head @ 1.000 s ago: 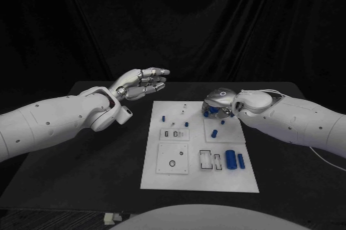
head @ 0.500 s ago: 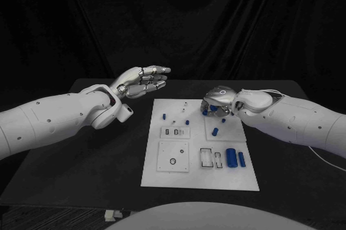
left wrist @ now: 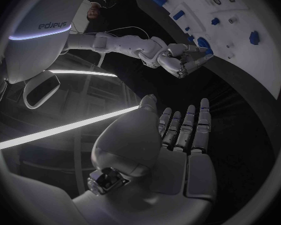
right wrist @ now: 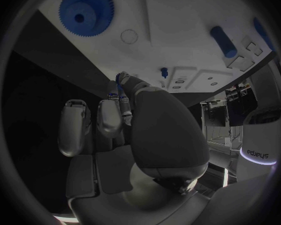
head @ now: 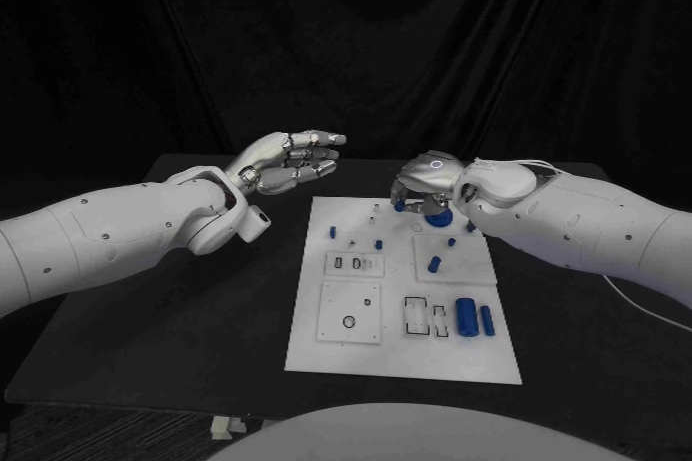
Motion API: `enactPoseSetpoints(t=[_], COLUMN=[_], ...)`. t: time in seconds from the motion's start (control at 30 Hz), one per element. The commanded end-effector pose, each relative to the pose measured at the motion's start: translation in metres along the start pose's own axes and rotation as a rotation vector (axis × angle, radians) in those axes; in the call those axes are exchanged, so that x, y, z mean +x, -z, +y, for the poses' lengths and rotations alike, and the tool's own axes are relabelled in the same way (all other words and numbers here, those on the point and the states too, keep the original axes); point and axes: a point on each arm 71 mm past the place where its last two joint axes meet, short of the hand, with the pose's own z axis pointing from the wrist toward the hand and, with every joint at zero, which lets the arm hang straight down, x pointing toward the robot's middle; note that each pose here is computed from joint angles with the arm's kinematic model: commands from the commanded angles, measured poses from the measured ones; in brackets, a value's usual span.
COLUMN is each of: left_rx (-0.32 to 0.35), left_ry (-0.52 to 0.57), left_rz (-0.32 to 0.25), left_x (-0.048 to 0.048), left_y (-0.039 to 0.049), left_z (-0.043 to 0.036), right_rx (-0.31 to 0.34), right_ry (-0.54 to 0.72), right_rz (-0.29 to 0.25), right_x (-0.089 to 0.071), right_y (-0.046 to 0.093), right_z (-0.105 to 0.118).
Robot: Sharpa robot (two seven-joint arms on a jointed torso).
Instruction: Assemble the parts on the task board
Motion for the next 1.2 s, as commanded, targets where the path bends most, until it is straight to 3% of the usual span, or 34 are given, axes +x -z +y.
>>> enactPoseSetpoints(t=[0.03,0.4,1.2], left_rx=[0.060,0.055,0.056], left_ry=[0.008,0.006,0.006], left_rz=[0.003,-0.001,-0.010], left_x=[0.0006,-0.0001,0.0008], left_y=[0.0003,0.0019,0.0060], left_z=[-0.0046,-0.0047,-0.0102], right_rx=[0.024,0.060,0.081], right_ry=[0.003,0.008,0.001], right_rz=[0.006,0.013,0.000], right_x=[-0.002,-0.005,-0.010], right_y=[-0.005,-0.019,-0.030], right_z=[-0.003,-0.005,-0.001])
